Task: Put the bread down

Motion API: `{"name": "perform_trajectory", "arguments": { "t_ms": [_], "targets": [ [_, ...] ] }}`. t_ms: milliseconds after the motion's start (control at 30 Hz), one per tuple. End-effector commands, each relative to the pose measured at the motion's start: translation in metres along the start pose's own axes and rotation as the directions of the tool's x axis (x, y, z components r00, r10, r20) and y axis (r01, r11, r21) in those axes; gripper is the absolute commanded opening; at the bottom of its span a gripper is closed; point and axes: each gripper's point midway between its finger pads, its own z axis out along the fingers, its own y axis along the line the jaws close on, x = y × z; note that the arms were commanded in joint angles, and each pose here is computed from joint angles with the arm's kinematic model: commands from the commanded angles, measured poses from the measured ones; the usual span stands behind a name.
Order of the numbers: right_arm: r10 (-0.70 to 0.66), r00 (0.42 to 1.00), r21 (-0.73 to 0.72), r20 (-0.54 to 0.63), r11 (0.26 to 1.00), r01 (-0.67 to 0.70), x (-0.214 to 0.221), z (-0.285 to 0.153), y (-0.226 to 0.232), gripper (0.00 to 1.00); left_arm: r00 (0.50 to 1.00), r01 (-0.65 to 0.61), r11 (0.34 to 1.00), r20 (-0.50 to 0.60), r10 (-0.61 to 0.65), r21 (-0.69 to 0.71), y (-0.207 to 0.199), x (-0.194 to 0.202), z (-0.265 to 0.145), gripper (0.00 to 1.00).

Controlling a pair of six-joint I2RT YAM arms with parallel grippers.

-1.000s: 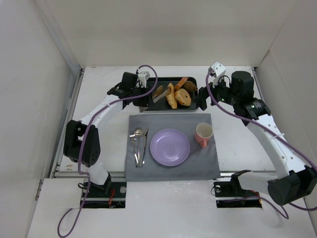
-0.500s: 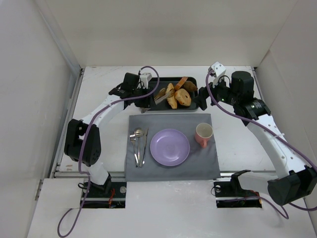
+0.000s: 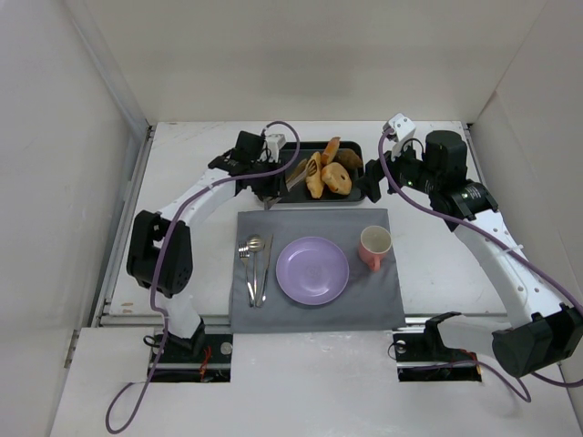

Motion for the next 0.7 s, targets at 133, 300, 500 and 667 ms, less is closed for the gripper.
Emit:
{"name": "perform_trajectory", "arguments": {
  "t_ms": [133,300,500,667],
  "targets": [
    [-0.044,0.996,0.016,0.071,0.999,0.043,-0.022,-0.008,-0.001,1.0,0.997,-0.042,0.999,0.067,0.044,-0.029,-0.008,-0.022,-0.017,0.2],
    [-0.045,0.996,0.016,0.071,0.999,0.043,-0.022,-0.008,-0.001,1.0,0.988,-0.047,0.997,0.147,0.055,-0.054,-0.012,-0.032,-0.046,0.13],
    [-0.045,0.996,0.016,0.071,0.999,0.043,-0.022,-0.008,-0.001,1.0,0.971,-0.054,0.995,0.226,0.073,-0.088,-0.018,-0.042,-0.088,0.11],
    [-0.045,0.996,0.016,0.071,0.999,0.043,-0.022,-0.008,-0.001,1.0,0.967,-0.063,0.994,0.242,0.082,-0.088,-0.026,-0.035,-0.112,0.1]
  ]
}}
